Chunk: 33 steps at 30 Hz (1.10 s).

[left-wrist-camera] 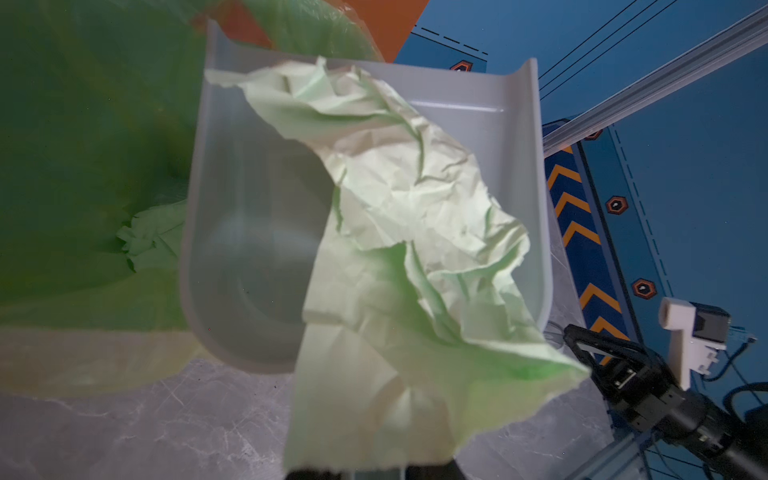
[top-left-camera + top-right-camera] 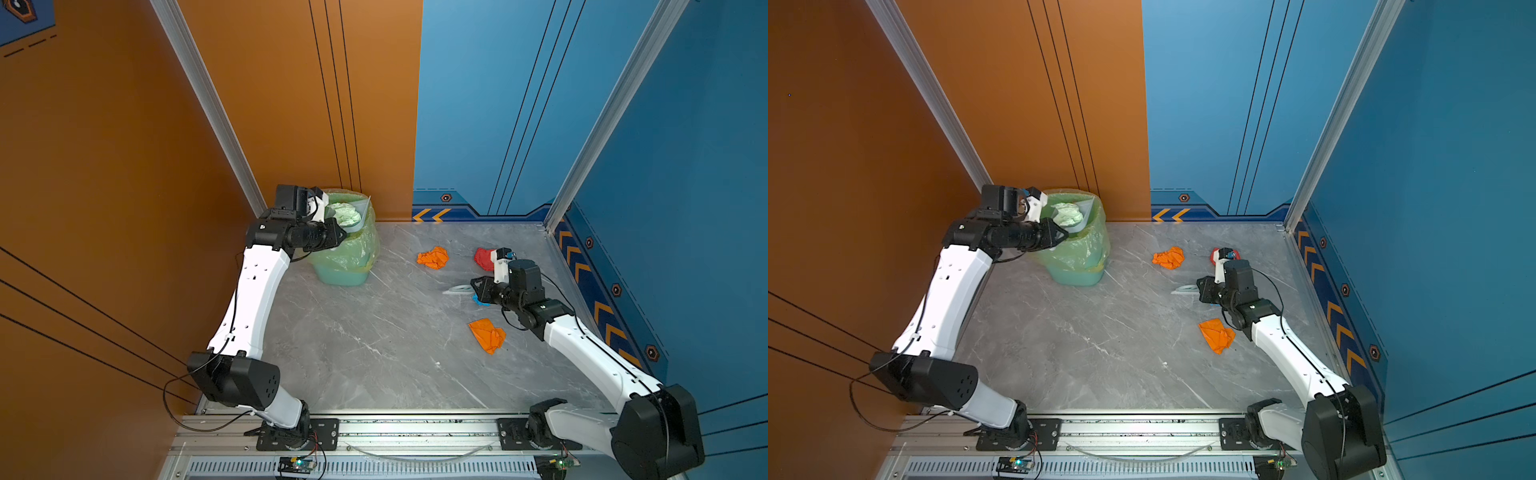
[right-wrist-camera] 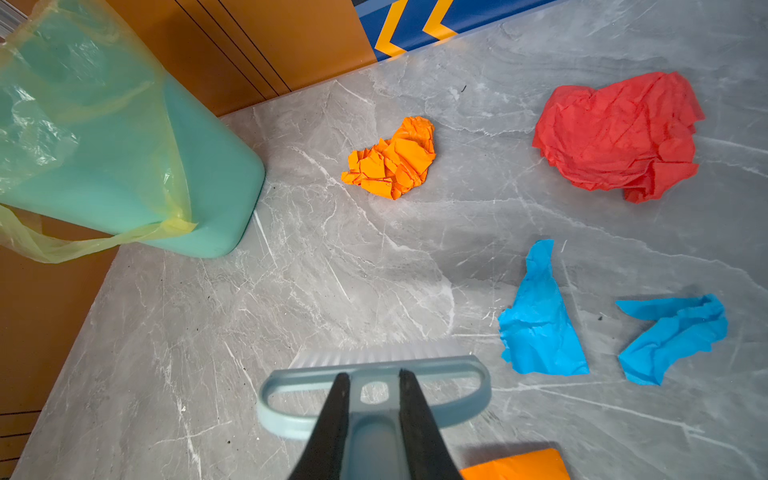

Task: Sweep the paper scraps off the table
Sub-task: 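Tilt the dustpan over the green bin with the left gripper to dump the scrap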

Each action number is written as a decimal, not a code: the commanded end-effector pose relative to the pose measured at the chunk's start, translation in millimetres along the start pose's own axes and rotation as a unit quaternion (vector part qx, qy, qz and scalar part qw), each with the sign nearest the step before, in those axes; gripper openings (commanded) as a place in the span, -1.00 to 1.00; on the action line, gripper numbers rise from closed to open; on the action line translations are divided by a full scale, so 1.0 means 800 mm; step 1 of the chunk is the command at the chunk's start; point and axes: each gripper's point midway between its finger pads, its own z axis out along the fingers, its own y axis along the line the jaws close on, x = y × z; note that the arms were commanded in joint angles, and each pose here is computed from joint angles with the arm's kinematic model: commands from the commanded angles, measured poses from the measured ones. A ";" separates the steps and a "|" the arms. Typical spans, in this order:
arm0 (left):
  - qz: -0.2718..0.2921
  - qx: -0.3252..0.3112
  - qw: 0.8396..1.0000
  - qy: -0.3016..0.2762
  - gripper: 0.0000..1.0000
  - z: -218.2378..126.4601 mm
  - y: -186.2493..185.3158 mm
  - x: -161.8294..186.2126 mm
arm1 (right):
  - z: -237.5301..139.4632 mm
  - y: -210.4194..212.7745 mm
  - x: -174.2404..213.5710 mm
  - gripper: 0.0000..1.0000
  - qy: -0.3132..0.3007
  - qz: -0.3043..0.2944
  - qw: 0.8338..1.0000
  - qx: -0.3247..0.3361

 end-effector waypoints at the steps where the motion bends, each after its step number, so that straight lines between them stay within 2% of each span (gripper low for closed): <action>1: -0.029 0.039 0.999 0.004 -1.00 -0.004 -0.009 -0.009 | 0.006 0.004 -0.003 -1.00 -0.003 0.006 1.000 -0.011; 5: -0.060 0.074 0.995 0.013 -1.00 -0.002 -0.010 -0.014 | 0.008 0.006 -0.005 -1.00 -0.002 0.005 1.000 -0.013; 10: -0.103 0.150 0.983 0.012 -1.00 -0.003 -0.021 -0.025 | 0.009 0.008 -0.005 -1.00 -0.002 0.004 1.000 -0.014; 15: -0.126 0.191 0.973 0.010 -1.00 -0.006 -0.030 -0.032 | 0.009 0.011 -0.005 -1.00 -0.001 0.003 1.000 -0.016; 22: -0.176 0.268 0.947 0.001 -1.00 -0.006 -0.040 -0.047 | 0.008 0.012 -0.006 -1.00 -0.003 0.002 1.000 -0.017; 29: -0.202 0.330 0.922 -0.016 -1.00 -0.014 -0.051 -0.069 | 0.007 0.014 -0.006 -1.00 -0.002 0.000 1.000 -0.020; 33: -0.197 0.339 0.920 -0.027 -1.00 -0.025 -0.054 -0.077 | 0.006 0.013 -0.005 -1.00 -0.001 -0.002 1.000 -0.018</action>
